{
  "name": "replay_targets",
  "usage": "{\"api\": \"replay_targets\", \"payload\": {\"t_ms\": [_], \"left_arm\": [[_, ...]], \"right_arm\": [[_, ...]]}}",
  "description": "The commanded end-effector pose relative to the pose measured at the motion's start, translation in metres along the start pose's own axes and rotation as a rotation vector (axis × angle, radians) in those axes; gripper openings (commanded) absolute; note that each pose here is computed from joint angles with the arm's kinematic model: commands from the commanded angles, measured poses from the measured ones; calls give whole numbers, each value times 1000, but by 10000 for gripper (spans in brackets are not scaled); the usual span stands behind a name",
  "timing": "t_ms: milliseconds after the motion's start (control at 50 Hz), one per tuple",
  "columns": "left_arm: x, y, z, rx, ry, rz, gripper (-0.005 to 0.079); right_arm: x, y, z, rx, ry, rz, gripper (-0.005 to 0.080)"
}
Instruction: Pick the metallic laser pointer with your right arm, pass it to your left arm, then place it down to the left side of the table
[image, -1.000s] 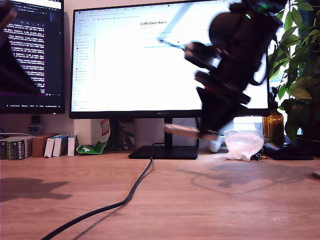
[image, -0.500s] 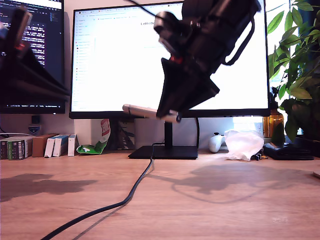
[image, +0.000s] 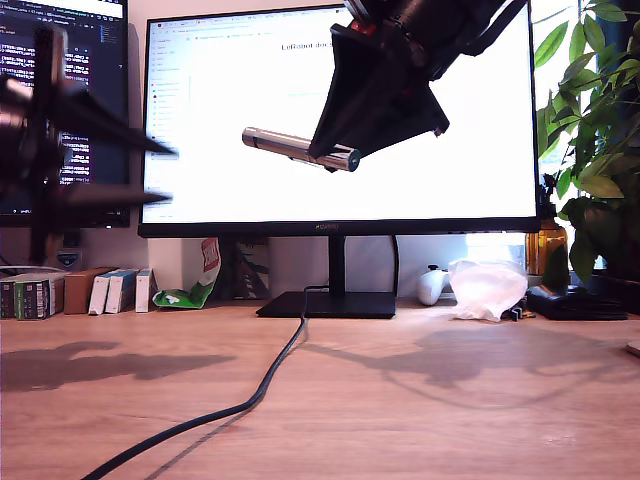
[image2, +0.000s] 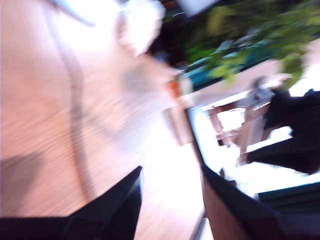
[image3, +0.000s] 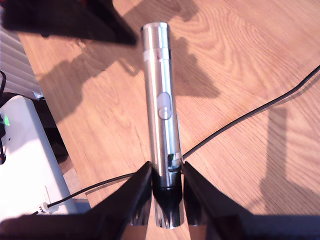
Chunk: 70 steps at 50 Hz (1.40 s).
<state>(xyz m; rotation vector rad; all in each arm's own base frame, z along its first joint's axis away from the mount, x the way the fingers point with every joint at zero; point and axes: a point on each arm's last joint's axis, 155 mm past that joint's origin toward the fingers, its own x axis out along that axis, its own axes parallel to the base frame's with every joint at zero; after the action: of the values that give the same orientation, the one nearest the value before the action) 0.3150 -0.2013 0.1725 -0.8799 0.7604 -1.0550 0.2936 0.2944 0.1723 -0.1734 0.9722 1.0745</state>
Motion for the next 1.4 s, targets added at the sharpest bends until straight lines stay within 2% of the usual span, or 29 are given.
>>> {"api": "replay_targets", "payload": {"t_ms": [0,260,520,920,980,1180,1300,1380], "left_arm": [[0,-10,5,7,-3,-32,330],[14,-38,2,48,9,-108,329],[29,-50,-3,81,2,-128,329],[37,-65,-5,91,-5,-165,319],[38,-65,-6,92,-2,-167,286],[38,-65,-4,90,-12,-161,45],[38,-64,-2,89,-24,-156,-19],[38,-64,-2,90,-24,-156,-20]], "right_arm": [[-1,7,10,-11,-28,7,-9],[-1,9,23,-11,-75,14,-9],[2,22,31,-20,-102,45,-10],[11,48,34,-56,-101,90,-9],[11,50,35,-60,-102,92,-9],[11,50,34,-56,-101,92,-9],[11,50,34,-55,-101,92,-5],[12,50,34,-55,-100,93,1]]}}
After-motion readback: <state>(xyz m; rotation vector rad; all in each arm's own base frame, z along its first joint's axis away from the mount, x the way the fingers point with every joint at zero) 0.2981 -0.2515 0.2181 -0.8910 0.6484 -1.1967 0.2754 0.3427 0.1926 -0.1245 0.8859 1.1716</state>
